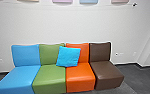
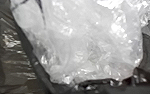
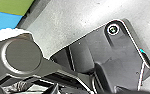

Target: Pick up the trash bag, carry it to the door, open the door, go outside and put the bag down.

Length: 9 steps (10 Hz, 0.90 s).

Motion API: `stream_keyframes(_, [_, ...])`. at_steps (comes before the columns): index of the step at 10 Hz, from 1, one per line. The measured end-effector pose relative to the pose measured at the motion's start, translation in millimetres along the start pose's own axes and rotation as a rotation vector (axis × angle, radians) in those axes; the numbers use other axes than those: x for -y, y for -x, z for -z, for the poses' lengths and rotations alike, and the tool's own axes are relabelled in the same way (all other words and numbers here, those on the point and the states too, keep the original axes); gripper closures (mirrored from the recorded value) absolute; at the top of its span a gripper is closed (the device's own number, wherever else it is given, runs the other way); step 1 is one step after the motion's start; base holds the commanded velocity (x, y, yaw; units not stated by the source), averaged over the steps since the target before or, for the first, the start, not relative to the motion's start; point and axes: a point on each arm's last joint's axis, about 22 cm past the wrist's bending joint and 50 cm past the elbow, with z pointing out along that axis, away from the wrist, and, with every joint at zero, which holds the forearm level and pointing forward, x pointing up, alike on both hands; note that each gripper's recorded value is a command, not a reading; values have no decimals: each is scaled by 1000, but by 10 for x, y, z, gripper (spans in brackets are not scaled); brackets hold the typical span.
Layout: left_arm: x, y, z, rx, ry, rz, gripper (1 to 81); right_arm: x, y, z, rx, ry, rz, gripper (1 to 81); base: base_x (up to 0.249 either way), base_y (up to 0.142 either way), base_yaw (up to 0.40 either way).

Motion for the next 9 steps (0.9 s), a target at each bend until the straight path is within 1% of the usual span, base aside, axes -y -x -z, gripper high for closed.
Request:
stream_keyframes(1, [-70, 127, -10, 3, 1, -5, 811, 1, 50, 25, -2, 3, 2, 10, 0, 0, 0])
stream_keyframes(2, [-129, 241, -23, 15, 5, -4, 811, -34, 125, 76, 3, 14, -1, 10, 0, 0, 0])
stream_keyframes(3, [-165, 297, -49, 19, 1, -1, 811, -47, 181, 97, 6, 22, -5, 10, 0, 0, 0])
stream_keyframes(4, [-183, 364, -80, 24, -7, 3, 811, -34, 261, 135, 13, 26, -11, 10, 0, 0, 0])
stream_keyframes(6, [-165, 586, -149, 49, -32, 17, 811, -43, 453, 82, 32, 40, -24, 10, 0, 0, 0])
stream_keyframes(7, [-168, 718, -184, 63, -43, 19, 811, -12, 559, 84, 43, 40, -33, 10, 0, 0, 0])
stream_keyframes(8, [-187, 841, -217, 77, -50, 23, 811, 36, 666, 65, 53, 37, -41, 10, 0, 0, 0])
stream_keyframes(9, [-236, 966, -253, 91, -51, 26, 811, 33, 769, 63, 63, 43, -49, 10, 0, 0, 0])
